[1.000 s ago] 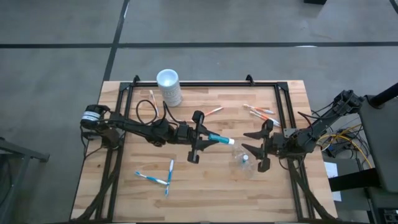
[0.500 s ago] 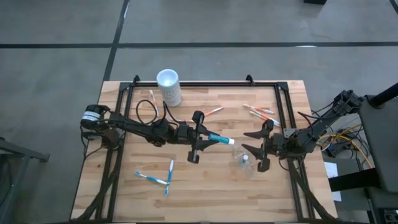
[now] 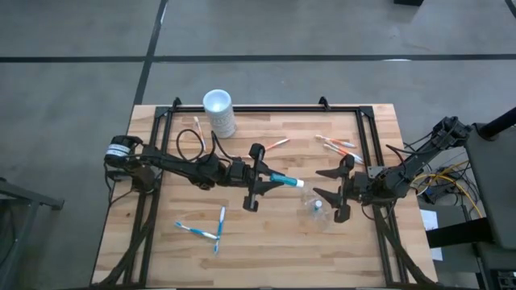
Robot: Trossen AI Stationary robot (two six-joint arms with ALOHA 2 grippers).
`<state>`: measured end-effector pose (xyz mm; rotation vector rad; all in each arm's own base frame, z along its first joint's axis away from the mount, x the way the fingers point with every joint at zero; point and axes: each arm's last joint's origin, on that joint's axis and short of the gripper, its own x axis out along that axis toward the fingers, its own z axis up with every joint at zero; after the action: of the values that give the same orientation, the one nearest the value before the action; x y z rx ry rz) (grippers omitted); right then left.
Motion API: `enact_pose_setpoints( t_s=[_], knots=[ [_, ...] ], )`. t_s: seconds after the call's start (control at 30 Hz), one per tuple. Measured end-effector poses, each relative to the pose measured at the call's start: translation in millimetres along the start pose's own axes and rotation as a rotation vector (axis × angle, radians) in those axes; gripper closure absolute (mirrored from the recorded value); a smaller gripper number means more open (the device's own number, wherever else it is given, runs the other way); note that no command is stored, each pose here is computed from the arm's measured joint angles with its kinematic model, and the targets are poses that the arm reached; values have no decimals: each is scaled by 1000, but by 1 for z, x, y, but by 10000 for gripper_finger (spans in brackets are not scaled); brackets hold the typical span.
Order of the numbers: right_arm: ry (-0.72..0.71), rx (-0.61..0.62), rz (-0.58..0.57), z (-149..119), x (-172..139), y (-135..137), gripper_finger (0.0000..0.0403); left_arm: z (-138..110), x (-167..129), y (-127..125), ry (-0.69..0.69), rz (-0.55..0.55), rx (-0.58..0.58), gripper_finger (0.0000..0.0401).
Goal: Pick & Place toothbrushing station
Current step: Put the mouthwash into the middle section of the transparent organizer
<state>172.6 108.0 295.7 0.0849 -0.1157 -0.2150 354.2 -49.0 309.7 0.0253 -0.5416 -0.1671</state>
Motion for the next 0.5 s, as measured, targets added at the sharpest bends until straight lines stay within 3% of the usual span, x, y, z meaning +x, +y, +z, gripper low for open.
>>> enact_pose_setpoints(
  t_s=[0.5],
  knots=[
    [-1,80,-12,0,2,-1,156,0,0,0,0,0,0,314]
  ],
)
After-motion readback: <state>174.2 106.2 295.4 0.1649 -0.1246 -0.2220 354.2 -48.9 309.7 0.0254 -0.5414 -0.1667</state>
